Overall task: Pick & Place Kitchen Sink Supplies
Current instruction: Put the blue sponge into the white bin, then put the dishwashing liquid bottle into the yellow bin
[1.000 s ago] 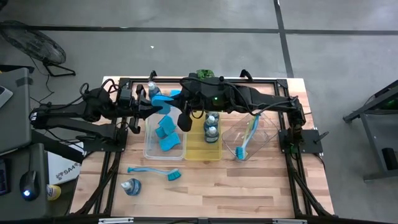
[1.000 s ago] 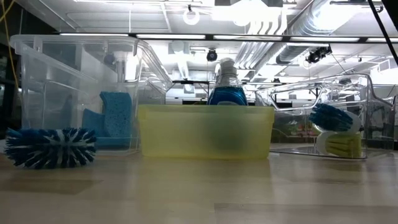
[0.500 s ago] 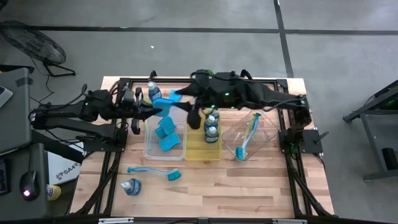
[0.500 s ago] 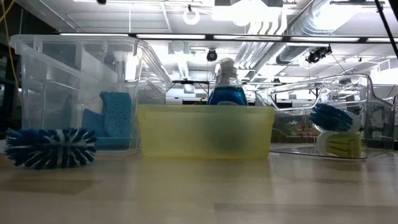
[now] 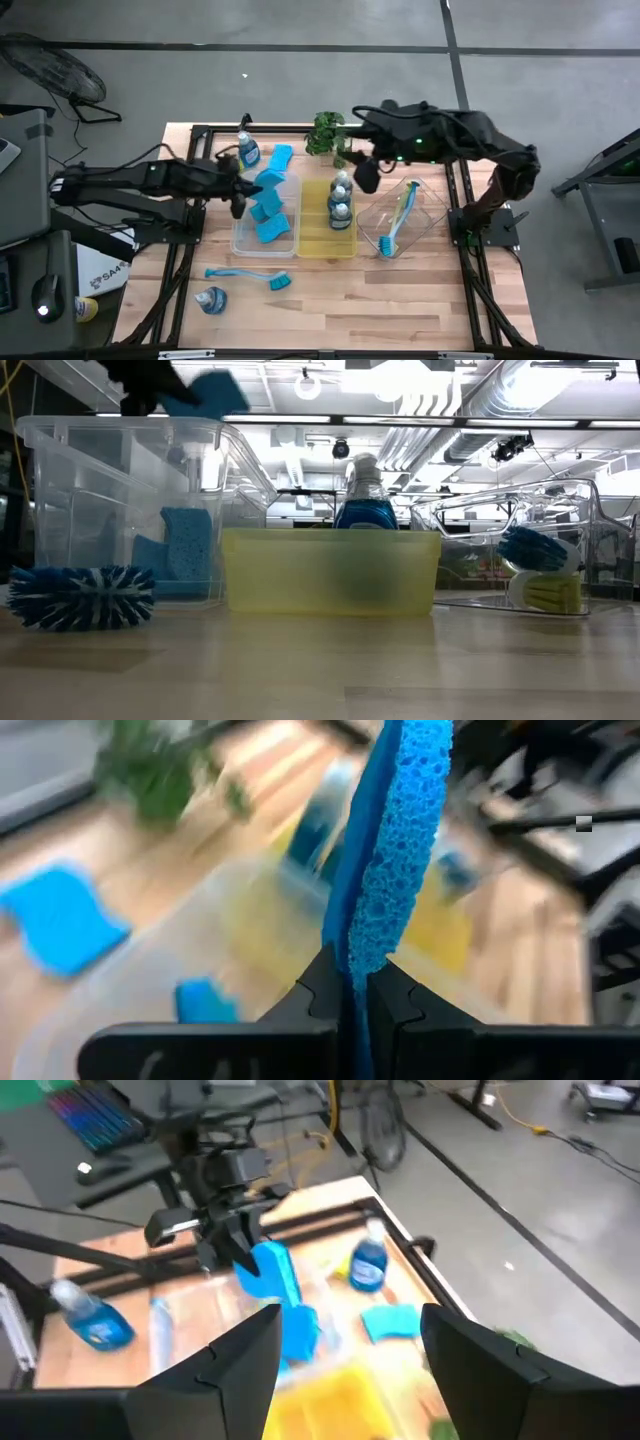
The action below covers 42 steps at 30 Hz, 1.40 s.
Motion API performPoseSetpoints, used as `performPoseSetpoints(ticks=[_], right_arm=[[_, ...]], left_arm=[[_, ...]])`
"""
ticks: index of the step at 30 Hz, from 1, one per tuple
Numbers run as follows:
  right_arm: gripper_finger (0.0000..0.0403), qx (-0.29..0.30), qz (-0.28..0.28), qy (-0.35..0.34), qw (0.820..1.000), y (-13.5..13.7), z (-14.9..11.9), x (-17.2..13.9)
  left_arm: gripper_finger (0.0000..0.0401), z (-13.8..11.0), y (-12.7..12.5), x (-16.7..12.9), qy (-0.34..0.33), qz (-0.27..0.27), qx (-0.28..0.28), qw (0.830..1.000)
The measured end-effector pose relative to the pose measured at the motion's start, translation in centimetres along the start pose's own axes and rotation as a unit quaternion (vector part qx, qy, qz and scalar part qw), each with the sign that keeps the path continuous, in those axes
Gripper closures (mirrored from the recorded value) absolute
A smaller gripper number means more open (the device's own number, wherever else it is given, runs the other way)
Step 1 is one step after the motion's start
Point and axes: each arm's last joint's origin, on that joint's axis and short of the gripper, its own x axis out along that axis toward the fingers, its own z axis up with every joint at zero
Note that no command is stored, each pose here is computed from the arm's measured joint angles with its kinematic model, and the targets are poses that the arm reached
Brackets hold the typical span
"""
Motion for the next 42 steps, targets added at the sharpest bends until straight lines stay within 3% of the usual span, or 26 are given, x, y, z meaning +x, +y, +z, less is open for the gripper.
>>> performPoseSetpoints(ticks=[7,15,21,34,42], right_arm=[[0.0171,-0.019,-0.019,0.017,0.999,-1.2,-0.5,-2.4],[0.0171,-0.051,-0.077,0.025,0.995,-2.6,-1.1,-5.0],[0.0171,-0.076,-0.082,0.027,0.993,-3.3,-1.3,-6.5],[0.0171,-0.118,-0.077,0.053,0.989,-5.0,-2.6,-10.4],[0.0171,-0.092,-0.046,0.051,0.993,-5.9,-3.3,-12.8]], left_arm=[[0.0396,-1.5,0.2,2.9,0.087,0.081,-0.051,0.992],[0.0396,-2.4,0.1,5.7,0.164,0.083,-0.096,0.978],[0.0390,-2.1,0.9,6.3,0.197,0.067,-0.138,0.968],[0.0281,-2.1,1.2,6.2,0.211,0.072,-0.172,0.959],[0.0220,-1.3,0.7,5.8,0.198,0.041,-0.183,0.962]])
